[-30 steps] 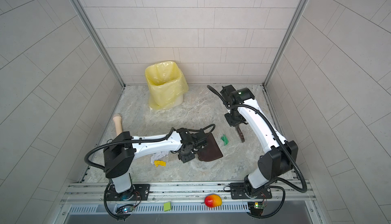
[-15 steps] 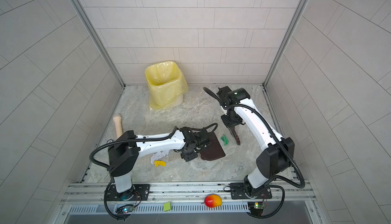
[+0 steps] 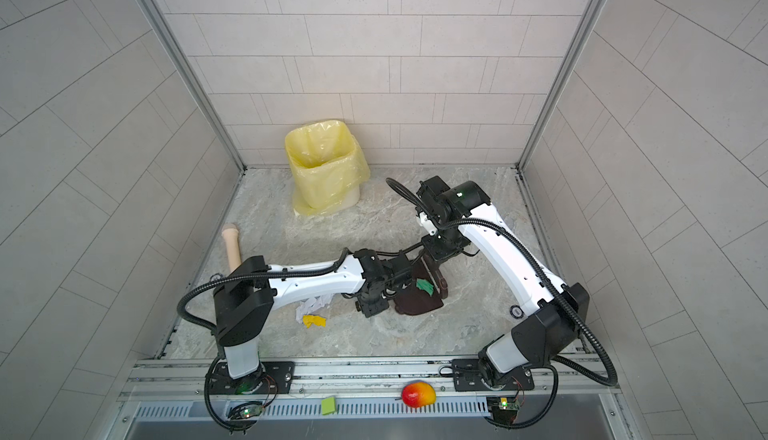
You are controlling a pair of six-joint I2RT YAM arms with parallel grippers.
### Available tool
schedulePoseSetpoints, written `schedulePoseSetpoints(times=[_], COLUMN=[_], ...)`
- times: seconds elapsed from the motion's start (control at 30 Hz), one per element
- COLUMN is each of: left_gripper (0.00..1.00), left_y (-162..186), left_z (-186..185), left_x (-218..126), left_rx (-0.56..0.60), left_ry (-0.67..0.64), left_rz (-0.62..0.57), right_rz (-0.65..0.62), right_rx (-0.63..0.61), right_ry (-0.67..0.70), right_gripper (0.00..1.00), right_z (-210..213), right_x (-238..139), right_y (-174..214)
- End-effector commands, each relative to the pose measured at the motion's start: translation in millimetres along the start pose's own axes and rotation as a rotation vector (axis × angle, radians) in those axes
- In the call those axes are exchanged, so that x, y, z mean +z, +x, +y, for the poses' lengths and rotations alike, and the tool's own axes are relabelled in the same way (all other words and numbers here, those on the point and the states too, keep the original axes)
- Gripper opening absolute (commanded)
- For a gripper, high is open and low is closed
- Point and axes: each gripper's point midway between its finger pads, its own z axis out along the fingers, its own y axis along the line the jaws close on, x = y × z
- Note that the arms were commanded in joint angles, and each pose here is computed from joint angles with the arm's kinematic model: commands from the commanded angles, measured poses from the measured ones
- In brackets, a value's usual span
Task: Sweep away the paper scraps from the table
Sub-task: 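Sweep the green scrap into the dustpan with the right gripper's brush, then lift the dustpan to the yellow bin with the left gripper while right brush withdraws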
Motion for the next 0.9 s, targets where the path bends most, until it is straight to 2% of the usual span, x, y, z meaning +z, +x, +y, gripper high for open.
schedulePoseSetpoints(times=[0.0, 0.23, 0.4, 0.87], left_gripper=[0.0, 0.0, 0.0, 0.0], left_y=[0, 0, 0, -1], left_z=[-2, -2, 0, 8], left_x=[-2, -3, -6, -27], left_rx=[0.017, 0.011, 0.006, -0.036], left_ry=[0.001, 0.0, -0.005, -0.021], left_rz=[0.013, 0.005, -0.011, -0.093], right_rz=[-0.03, -0.087, -0.14, -0.189], right_rx=[-0.002, -0.002, 0.021, 0.119], right_ry=[-0.097, -0.096, 0.017, 0.054], right_gripper=[0.0, 0.0, 0.0, 0.0], right_z=[23, 23, -1, -34], right_x=[-15, -34, -45, -62], right_y=[7, 10, 14, 23])
